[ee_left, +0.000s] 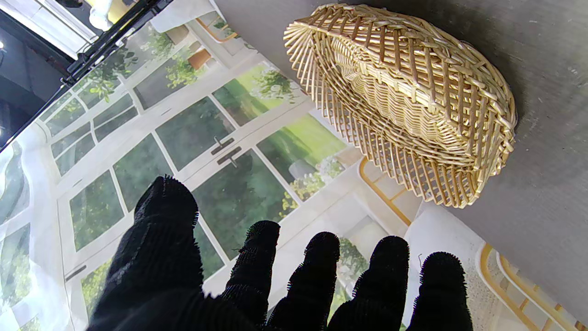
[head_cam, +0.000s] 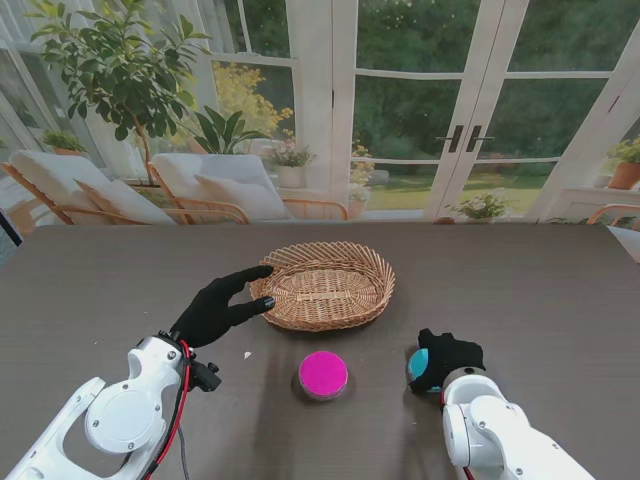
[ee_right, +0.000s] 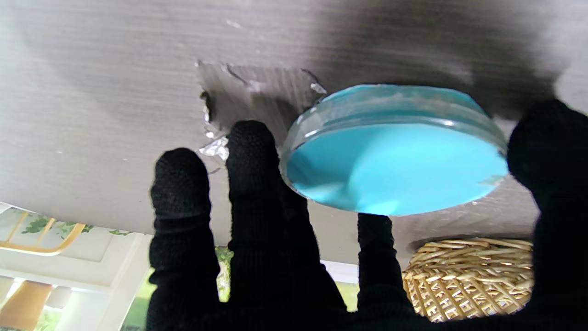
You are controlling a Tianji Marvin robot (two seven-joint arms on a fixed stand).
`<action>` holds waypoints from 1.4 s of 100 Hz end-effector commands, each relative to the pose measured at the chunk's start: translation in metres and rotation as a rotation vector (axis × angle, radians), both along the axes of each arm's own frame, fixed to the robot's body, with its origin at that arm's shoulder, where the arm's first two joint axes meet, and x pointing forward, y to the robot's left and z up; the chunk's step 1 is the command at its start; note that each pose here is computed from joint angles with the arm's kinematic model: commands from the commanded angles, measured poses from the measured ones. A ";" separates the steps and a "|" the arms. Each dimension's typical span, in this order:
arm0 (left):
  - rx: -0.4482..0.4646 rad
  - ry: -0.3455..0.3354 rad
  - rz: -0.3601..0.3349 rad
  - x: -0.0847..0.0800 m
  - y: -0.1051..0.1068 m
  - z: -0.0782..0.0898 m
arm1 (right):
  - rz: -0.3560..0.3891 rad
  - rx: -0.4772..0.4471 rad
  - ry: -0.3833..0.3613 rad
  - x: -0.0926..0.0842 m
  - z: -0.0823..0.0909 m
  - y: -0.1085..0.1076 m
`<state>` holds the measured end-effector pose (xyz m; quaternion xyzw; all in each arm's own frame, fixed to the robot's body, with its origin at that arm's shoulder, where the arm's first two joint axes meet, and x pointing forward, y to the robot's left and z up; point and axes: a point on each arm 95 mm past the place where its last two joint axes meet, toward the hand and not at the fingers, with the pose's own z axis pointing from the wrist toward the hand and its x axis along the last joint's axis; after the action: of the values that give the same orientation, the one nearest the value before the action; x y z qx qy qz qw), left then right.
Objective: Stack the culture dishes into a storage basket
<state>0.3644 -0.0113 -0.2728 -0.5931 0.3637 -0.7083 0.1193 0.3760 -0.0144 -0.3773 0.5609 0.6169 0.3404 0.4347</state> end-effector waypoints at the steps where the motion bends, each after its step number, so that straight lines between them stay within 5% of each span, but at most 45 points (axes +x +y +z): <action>1: -0.002 0.012 -0.014 -0.001 -0.002 0.000 | -0.012 -0.003 0.048 -0.007 -0.013 -0.002; 46: -0.005 0.008 -0.005 -0.003 -0.002 0.001 | -0.012 0.034 0.055 -0.006 -0.012 -0.002; 71: -0.005 0.007 -0.001 -0.004 -0.001 0.002 | 0.019 0.058 0.018 -0.003 0.007 0.006; 115: -0.006 0.007 0.002 -0.005 -0.001 0.002 | 0.183 0.148 -0.027 -0.018 0.058 0.046; 140: -0.004 0.004 0.008 -0.006 0.000 0.002 | 0.309 0.199 -0.044 -0.033 0.066 0.076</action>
<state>0.3605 -0.0088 -0.2715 -0.5950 0.3570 -0.7091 0.1254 0.3506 0.0470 -0.3102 0.5012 0.6410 0.4618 0.3531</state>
